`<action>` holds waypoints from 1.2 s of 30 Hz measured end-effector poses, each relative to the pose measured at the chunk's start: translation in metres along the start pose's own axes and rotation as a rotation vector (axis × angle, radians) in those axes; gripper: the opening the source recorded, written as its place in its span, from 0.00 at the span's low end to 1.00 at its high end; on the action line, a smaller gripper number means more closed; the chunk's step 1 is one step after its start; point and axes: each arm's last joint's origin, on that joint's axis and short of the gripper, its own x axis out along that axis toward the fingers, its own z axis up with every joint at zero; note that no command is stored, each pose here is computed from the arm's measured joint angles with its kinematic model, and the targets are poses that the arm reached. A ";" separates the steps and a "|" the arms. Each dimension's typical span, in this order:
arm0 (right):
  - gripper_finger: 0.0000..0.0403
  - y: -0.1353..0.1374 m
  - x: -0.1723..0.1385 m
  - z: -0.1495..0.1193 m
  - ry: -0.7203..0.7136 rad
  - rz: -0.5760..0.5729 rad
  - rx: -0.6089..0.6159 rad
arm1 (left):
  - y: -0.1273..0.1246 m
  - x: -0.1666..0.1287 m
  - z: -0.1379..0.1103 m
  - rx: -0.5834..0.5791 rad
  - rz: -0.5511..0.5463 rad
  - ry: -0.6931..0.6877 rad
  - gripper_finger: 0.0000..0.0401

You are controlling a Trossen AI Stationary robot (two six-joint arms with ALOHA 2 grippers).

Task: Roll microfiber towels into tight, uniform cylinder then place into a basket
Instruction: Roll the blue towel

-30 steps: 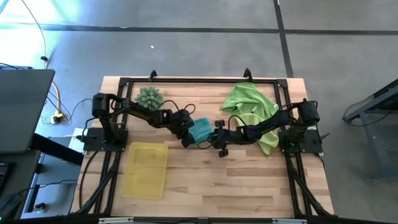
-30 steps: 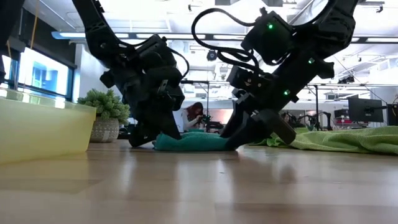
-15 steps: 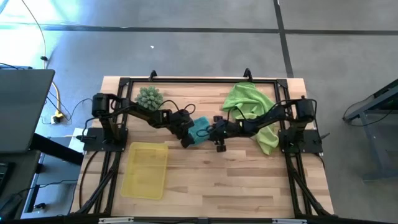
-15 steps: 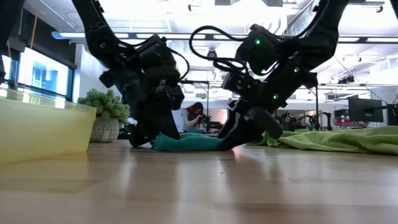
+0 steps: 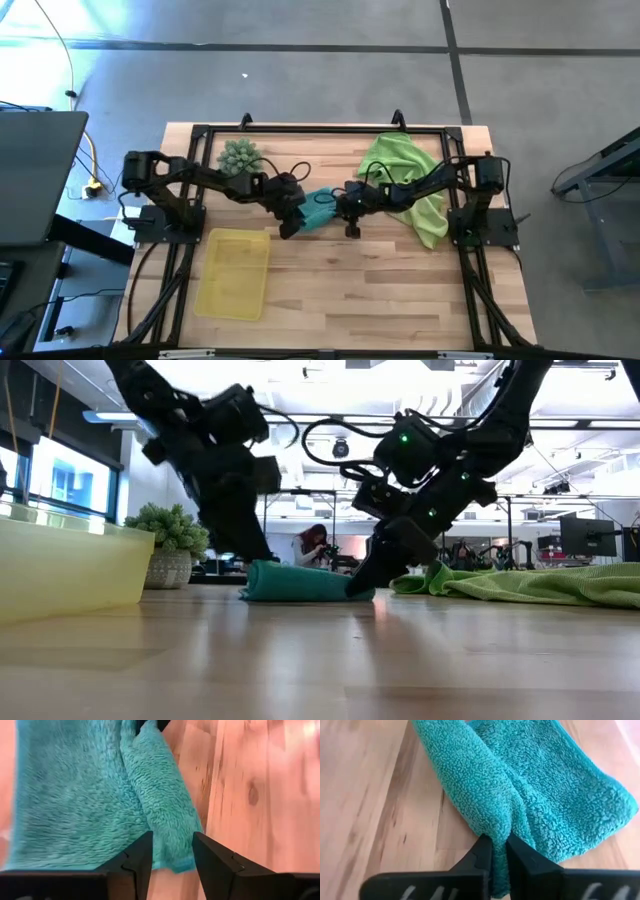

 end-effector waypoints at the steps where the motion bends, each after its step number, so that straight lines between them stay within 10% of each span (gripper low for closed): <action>1: 0.02 -0.002 0.000 0.000 -0.002 0.015 0.030 | -0.003 -0.003 0.001 0.041 0.014 -0.010 0.33; 9: 0.02 -0.020 -0.003 -0.003 0.006 0.173 0.367 | -0.036 -0.011 0.003 0.411 0.131 -0.099 0.33; 17: 0.02 -0.031 -0.004 0.005 0.054 0.242 0.517 | -0.047 0.016 -0.008 0.472 0.323 -0.094 0.33; 26: 0.04 -0.032 -0.005 0.012 0.081 0.239 0.473 | -0.039 0.043 -0.024 0.334 0.355 -0.026 0.29; 36: 0.29 -0.034 -0.028 0.049 0.258 0.293 0.105 | -0.028 0.050 -0.025 0.184 0.297 0.004 0.11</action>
